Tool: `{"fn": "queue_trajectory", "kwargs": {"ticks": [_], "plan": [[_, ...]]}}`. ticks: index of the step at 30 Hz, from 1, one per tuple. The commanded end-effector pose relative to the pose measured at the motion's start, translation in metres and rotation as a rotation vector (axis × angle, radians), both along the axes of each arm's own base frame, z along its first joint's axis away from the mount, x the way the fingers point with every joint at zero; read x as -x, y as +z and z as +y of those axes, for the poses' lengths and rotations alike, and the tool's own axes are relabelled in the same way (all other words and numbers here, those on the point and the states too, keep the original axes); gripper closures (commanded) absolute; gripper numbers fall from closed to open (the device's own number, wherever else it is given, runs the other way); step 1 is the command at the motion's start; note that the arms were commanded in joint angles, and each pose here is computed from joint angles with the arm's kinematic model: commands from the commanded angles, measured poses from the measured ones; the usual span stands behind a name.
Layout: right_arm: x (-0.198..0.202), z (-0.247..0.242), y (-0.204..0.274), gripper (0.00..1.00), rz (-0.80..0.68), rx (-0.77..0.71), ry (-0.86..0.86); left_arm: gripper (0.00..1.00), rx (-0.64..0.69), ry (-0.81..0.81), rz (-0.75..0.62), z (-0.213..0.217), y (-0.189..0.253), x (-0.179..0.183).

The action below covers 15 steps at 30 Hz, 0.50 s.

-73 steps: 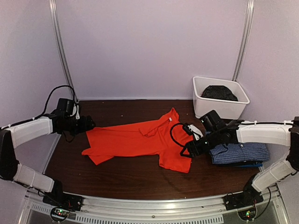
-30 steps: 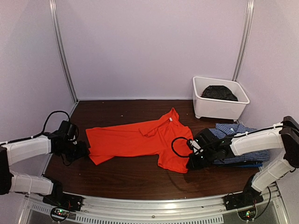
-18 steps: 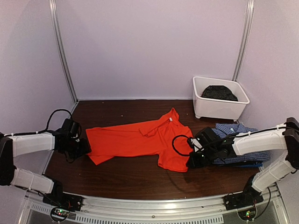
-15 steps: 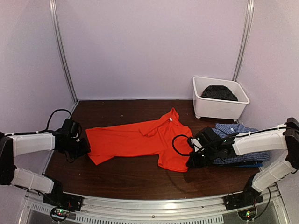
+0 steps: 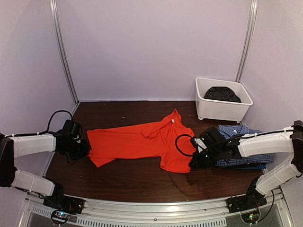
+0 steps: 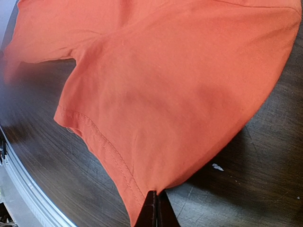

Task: Fold and stack the mixed laundry pile
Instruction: Pick up the crumpled T-shirt from the center of the board, then flatten out the crumpled T-shirt at the center of the board.

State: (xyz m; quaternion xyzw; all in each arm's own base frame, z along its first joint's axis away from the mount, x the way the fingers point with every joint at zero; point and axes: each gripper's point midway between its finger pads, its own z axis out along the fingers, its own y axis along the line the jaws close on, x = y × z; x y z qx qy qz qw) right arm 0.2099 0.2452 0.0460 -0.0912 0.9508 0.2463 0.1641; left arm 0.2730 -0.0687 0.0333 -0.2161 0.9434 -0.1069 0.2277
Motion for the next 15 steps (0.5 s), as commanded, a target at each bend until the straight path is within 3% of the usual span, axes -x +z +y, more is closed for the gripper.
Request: {"fn": "queue_trajectory", "kwargs": {"ticks": [1, 7, 15], "plan": [[-0.015, 0.006, 0.029, 1.00, -0.082, -0.036, 0.007, 1.00, 0.022, 0.001, -0.070, -0.001, 0.021, -0.009], [-0.060, 0.017, 0.115, 1.00, -0.330, -0.082, 0.030, 1.00, 0.055, -0.117, -0.306, -0.019, 0.101, -0.043], [-0.145, -0.013, 0.292, 1.00, -0.757, -0.104, -0.059, 1.00, -0.025, -0.220, -0.639, -0.028, 0.266, -0.095]]}}
